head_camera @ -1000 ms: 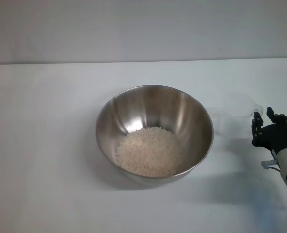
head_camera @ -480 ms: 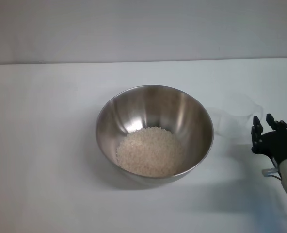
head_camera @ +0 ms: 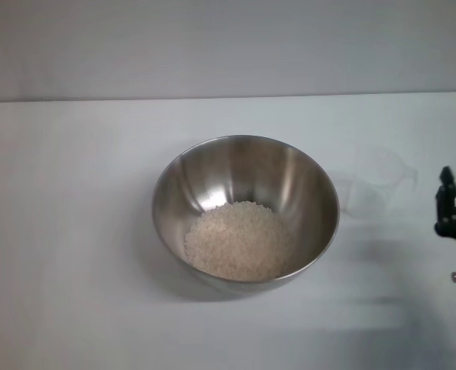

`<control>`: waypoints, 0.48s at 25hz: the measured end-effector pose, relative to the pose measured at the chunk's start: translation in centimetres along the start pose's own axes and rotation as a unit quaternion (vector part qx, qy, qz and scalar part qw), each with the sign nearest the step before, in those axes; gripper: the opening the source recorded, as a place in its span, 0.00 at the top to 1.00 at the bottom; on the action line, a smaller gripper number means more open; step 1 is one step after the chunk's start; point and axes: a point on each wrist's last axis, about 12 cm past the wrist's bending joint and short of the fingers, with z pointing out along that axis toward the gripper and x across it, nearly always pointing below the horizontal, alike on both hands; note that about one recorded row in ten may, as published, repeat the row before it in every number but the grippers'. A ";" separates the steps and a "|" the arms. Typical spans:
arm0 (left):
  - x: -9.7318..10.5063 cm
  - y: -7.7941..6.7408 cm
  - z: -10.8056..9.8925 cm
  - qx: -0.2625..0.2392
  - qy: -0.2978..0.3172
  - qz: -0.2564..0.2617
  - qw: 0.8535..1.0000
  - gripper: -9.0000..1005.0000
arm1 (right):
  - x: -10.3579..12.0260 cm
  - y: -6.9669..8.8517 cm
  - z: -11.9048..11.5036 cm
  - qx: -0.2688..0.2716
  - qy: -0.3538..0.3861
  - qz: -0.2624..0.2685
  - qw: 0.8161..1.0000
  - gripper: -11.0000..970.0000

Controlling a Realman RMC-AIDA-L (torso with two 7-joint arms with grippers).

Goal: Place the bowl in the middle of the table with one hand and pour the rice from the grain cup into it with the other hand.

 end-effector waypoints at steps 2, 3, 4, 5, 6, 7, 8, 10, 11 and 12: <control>0.0 0.0 0.0 0.000 0.001 0.000 1.000 0.70 | -0.6 -0.6 0.0 0.004 -0.032 0.015 0.999 0.58; 0.0 0.0 0.0 0.000 0.001 0.000 1.000 0.70 | -1.0 -1.0 0.1 0.006 -0.051 0.021 0.998 0.58; 0.1 0.0 -0.1 -0.001 0.004 -0.001 1.000 0.70 | -1.3 -1.4 0.2 0.006 -0.066 0.025 0.997 0.58; 0.1 0.0 -0.2 0.000 0.006 -0.001 1.000 0.70 | -1.6 -1.9 0.4 0.006 -0.084 0.028 0.996 0.58; 0.2 0.0 -0.2 0.000 0.007 -0.001 1.000 0.69 | -2.1 -2.4 0.5 0.004 -0.108 0.030 0.994 0.57; 0.3 0.1 -0.3 0.001 0.014 -0.004 1.000 0.69 | -2.5 -2.9 0.5 0.001 -0.128 0.032 0.991 0.57; 0.3 0.2 -0.3 0.003 0.019 -0.005 1.000 0.67 | -2.8 -3.3 0.6 -0.002 -0.143 0.033 0.989 0.57; 0.4 0.4 -0.6 0.005 0.026 -0.005 1.000 0.64 | -3.3 -4.0 0.5 -0.007 -0.167 0.034 0.985 0.53; 0.4 0.4 -0.6 0.005 0.026 -0.005 1.000 0.62 | -3.5 -4.3 0.6 -0.008 -0.175 0.033 0.984 0.51; 0.4 0.5 -1.0 0.002 0.029 -0.003 1.000 0.60 | -3.6 -4.5 0.7 -0.007 -0.179 0.030 0.983 0.49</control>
